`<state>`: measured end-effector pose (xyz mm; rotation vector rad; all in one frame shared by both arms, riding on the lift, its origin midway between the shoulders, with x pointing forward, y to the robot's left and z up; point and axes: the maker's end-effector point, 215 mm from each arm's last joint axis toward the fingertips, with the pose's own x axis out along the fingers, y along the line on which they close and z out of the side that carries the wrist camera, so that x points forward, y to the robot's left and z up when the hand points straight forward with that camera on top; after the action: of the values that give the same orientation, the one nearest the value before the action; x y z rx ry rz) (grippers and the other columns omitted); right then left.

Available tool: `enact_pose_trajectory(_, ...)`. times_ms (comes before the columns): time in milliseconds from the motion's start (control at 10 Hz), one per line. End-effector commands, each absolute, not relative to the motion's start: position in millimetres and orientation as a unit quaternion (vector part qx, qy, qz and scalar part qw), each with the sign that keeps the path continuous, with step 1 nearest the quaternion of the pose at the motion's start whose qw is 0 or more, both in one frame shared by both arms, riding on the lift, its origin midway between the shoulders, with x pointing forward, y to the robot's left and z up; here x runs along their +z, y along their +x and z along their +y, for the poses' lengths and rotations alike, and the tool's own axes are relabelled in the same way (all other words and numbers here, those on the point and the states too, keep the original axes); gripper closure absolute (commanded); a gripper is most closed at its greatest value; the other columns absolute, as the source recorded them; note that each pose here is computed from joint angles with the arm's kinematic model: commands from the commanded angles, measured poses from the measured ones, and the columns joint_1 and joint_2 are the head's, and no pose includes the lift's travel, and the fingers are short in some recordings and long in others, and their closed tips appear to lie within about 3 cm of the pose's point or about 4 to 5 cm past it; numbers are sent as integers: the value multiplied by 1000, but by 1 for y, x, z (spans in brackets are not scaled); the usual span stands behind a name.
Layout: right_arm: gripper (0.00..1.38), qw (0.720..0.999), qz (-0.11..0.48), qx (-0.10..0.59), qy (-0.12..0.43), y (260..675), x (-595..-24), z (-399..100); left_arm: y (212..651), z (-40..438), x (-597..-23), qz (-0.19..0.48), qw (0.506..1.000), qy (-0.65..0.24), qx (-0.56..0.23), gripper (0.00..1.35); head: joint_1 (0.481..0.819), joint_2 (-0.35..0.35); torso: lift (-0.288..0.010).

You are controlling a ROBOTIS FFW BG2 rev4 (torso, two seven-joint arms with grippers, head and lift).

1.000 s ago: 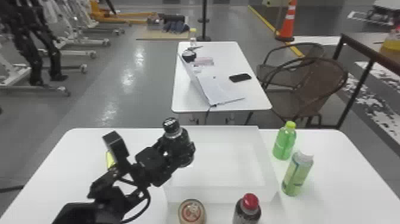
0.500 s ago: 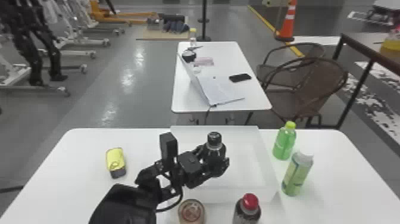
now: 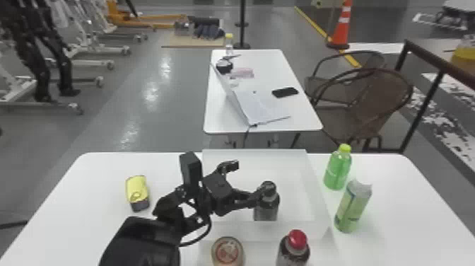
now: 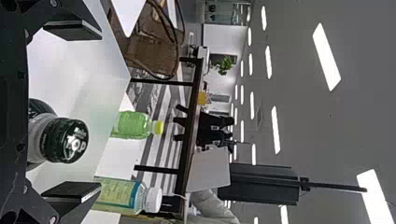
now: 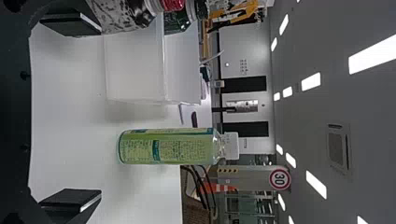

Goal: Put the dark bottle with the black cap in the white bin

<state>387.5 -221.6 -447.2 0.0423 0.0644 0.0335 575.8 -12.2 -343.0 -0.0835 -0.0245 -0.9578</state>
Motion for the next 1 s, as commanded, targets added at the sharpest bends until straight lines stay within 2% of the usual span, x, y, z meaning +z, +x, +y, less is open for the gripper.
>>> enact_pose_trajectory(0, 70, 999, 30, 17, 20, 389, -445, -222, 570, 18, -324, -31, 904, -33, -425, 151, 549, 0, -100)
enact_pose_trajectory(200, 70, 999, 29, 20, 20, 390, -445, -218, 543, 117, -330, -28, 950, -40, -309, 151, 549, 0, -100)
enact_pose_trajectory(500, 70, 999, 26, 22, 18, 389, -441, -218, 478, 258, -378, -2, 988, -22, -155, 151, 549, 0, -100)
enact_pose_trajectory(700, 71, 999, 28, 23, 15, 388, -440, -218, 430, 312, -398, 2, 996, 21, -87, 151, 549, 0, -100)
enact_pose_trajectory(900, 71, 999, 30, 22, 14, 387, -442, -219, 396, 342, -420, 5, 998, 45, -36, 151, 549, 0, -100)
